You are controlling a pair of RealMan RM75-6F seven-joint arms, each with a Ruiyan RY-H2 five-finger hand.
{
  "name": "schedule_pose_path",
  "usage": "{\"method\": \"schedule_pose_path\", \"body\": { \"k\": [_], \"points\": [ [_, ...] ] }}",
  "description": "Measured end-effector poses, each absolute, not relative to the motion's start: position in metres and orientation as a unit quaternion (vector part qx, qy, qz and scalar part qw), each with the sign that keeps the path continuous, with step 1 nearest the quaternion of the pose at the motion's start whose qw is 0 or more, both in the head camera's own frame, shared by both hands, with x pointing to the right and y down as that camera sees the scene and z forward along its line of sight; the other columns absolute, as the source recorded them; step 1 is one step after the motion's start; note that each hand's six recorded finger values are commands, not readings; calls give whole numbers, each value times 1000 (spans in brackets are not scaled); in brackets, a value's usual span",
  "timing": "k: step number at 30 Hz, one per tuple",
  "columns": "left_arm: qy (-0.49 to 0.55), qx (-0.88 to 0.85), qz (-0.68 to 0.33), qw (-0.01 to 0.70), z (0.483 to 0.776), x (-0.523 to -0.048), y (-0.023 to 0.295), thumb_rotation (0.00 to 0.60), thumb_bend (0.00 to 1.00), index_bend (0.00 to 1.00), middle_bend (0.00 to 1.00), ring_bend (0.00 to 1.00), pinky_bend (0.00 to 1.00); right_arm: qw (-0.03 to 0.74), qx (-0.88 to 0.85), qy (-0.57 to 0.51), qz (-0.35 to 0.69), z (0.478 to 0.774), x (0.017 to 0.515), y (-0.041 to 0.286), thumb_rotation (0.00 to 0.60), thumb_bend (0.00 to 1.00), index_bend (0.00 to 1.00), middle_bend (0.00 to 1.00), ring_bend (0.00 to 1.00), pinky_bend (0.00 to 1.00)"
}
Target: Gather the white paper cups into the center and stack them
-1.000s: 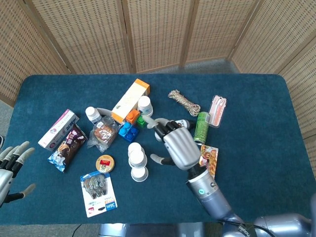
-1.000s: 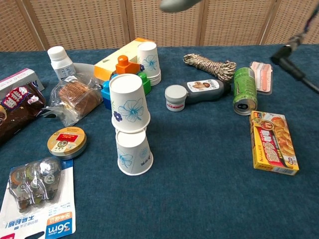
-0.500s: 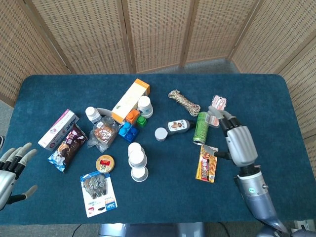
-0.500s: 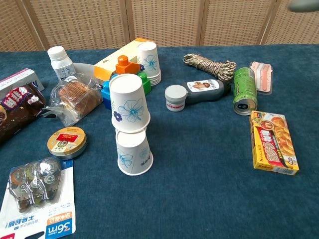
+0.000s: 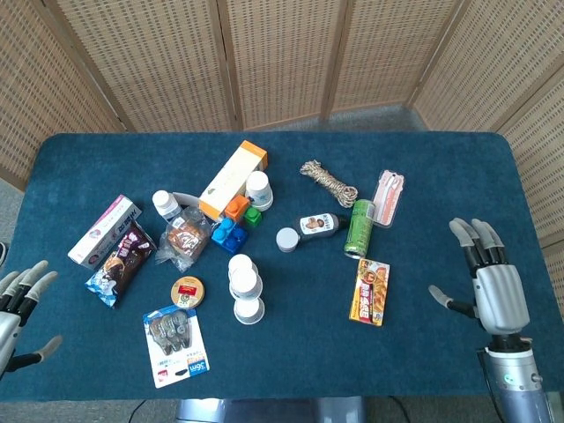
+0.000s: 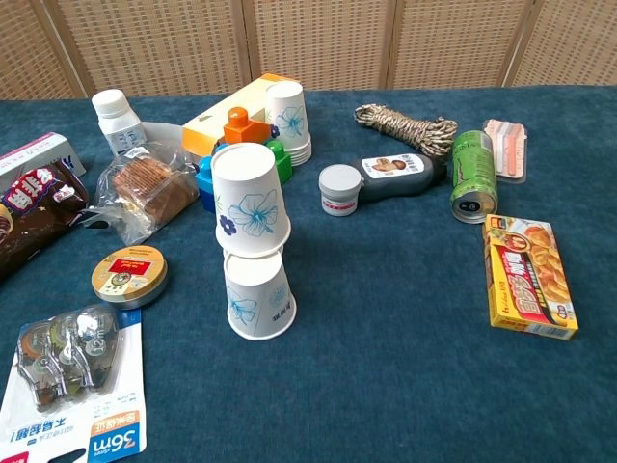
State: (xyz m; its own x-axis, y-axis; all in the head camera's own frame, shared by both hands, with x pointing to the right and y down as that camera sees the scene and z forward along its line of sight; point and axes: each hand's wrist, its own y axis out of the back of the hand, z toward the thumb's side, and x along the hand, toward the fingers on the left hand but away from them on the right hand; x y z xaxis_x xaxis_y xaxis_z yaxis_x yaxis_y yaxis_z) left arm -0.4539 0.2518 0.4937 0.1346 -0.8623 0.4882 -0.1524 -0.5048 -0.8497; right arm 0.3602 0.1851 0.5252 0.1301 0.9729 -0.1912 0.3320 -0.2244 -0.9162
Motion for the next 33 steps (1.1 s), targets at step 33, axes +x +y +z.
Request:
{"method": "schedule_pose_path", "body": {
  "k": [33],
  "points": [
    [367, -675, -531, 357, 493, -452, 254, 600, 282, 0, 0, 0, 0, 345, -627, -439, 543, 554, 400, 209, 600, 0, 0, 0, 0, 0]
  ]
}}
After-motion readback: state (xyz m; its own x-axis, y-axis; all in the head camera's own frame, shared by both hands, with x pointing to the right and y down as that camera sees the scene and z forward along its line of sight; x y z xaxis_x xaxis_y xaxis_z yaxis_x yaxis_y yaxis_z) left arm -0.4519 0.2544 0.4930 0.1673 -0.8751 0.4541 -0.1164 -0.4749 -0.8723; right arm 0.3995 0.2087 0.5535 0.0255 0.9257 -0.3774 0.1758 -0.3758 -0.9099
